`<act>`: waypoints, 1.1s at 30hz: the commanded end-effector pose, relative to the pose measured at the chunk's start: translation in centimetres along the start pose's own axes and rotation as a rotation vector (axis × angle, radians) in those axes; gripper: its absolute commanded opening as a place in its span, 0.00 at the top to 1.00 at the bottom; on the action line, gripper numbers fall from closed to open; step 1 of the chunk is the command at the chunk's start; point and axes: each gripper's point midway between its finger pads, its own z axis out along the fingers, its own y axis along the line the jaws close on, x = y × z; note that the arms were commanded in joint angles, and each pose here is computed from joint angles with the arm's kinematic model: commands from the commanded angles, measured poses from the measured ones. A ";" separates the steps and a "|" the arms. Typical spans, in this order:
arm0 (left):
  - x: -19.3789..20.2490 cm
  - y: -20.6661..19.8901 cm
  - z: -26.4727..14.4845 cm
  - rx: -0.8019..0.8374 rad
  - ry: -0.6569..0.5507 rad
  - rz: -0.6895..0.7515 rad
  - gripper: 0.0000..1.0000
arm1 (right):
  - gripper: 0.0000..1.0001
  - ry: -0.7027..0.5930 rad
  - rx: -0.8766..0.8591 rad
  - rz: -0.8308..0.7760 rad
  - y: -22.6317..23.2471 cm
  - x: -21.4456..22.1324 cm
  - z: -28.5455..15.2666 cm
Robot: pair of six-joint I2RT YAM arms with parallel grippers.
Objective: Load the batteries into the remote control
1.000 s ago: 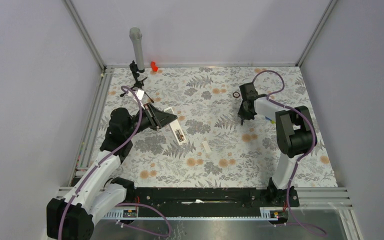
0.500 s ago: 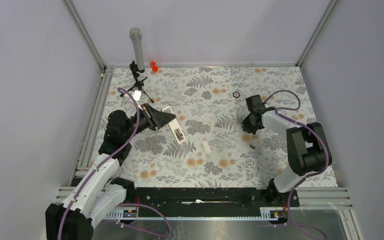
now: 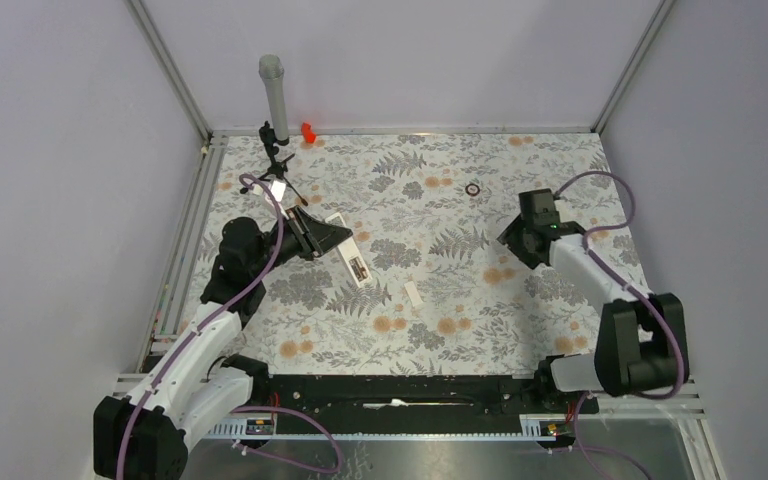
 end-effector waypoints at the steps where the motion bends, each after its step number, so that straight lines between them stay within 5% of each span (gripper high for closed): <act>1: -2.0 -1.4 0.0 0.017 -0.057 0.070 1.00 | 0.39 -0.074 0.039 -0.055 -3.1 -2.1 -1.5; 21: -1.9 -1.4 -0.2 -0.002 -0.050 0.045 1.00 | 0.37 -0.042 0.192 0.124 -9.8 -4.8 -2.7; 26: -1.9 -1.8 -0.4 0.004 -0.048 0.032 1.00 | 0.11 -0.081 0.280 0.135 -11.9 -4.8 -3.8; 33: -1.8 -1.9 -0.9 -0.008 -0.046 0.027 1.00 | 0.06 -0.079 0.355 0.165 -13.7 -3.8 -5.6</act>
